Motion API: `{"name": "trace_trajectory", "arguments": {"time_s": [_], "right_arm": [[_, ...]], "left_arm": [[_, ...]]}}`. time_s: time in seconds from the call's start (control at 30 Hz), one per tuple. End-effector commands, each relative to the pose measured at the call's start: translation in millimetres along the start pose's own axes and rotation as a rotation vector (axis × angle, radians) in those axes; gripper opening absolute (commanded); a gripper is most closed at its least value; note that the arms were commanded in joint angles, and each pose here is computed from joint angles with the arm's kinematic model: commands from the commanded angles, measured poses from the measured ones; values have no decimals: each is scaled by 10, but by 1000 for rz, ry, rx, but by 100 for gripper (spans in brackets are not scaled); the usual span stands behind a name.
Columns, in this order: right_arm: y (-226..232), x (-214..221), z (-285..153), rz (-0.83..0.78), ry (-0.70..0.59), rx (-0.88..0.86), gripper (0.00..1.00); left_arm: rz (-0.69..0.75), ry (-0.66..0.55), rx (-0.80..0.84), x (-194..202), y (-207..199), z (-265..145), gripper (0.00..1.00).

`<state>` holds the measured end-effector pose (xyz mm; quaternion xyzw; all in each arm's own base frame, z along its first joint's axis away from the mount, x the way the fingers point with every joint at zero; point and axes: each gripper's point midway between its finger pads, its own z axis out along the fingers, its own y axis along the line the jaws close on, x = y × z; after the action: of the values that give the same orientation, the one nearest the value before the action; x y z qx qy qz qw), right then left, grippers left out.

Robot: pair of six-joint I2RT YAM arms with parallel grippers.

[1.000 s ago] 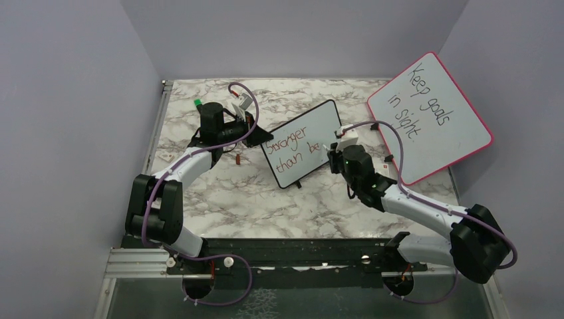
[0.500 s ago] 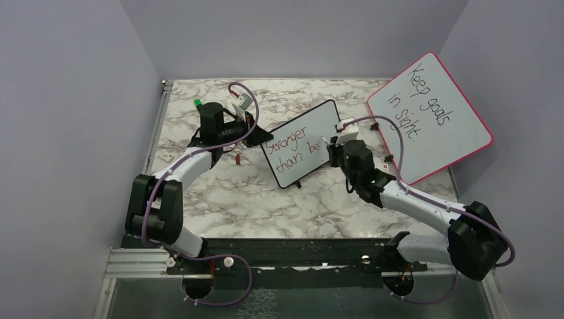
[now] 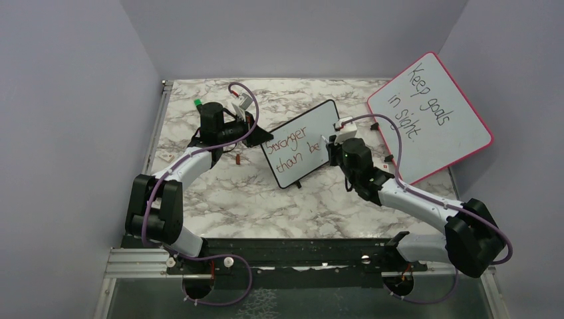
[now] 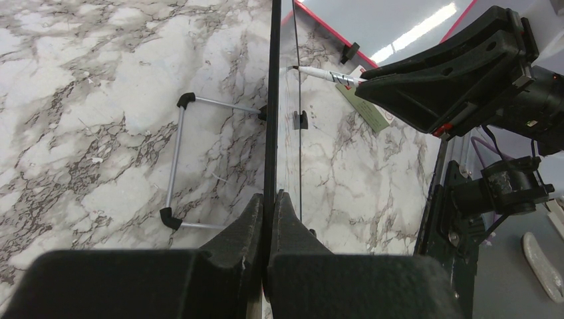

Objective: Write a sentence on the whiteboard

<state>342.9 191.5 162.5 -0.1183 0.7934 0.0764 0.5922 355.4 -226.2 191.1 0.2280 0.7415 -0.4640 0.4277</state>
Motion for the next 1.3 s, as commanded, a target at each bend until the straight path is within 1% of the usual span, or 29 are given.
{"name": "trace_trajectory", "arguments": {"time_s": [0.0,0.33,0.53,0.9,1.27], "right_arm": [[93,-140,12,0,-24,-55,1],[127,49,-70,-4,34,-92,1],[102,152,-102,-4,64,-85,1],[61,486,-157,-5,168,-69,1],[108,654,-239,-8,240,-107,1]], "left_arm": [[-59,105,-76,403,230,6,0],[-60,105,-78,405,232,5,0],[-60,103,-79,400,226,1,0],[-59,100,-79,390,221,-2,0],[-60,99,-81,385,223,-2,0]]}}
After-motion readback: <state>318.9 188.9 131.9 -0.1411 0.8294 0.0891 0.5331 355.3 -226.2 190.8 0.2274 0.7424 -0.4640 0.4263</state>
